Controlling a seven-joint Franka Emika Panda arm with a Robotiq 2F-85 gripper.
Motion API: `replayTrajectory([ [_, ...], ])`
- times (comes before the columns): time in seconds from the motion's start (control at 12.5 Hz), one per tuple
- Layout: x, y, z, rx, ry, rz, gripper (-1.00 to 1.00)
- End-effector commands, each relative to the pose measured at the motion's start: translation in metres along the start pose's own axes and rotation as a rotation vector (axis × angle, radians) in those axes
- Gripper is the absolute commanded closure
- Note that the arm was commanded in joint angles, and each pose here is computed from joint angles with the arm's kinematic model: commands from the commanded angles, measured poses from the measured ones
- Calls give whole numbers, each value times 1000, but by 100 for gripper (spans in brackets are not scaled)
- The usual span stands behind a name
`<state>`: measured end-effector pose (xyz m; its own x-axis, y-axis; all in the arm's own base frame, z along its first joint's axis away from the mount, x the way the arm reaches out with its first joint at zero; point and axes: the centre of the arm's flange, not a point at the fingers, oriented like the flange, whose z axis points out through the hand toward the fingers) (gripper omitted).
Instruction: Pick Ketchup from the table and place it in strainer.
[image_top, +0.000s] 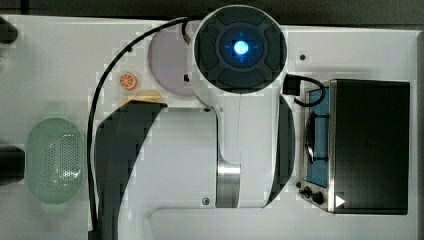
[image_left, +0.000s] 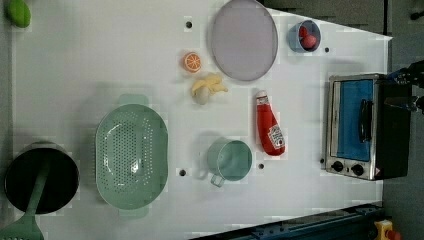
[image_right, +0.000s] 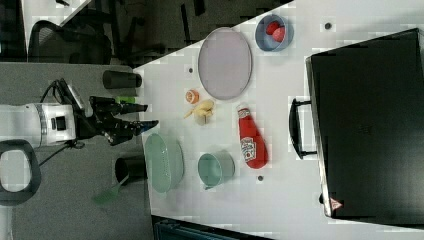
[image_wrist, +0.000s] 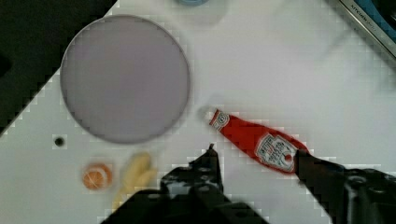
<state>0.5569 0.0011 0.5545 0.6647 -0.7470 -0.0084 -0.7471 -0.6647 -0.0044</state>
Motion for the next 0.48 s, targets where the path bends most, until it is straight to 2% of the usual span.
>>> replayTrajectory([
  [0.08,-19,69,-66,-12,-27,10,-58],
  [0.24,-19,67,-58,-21,-36,-6,-100],
  [0.48,-16,57,-18,-67,-89,-97,-100],
])
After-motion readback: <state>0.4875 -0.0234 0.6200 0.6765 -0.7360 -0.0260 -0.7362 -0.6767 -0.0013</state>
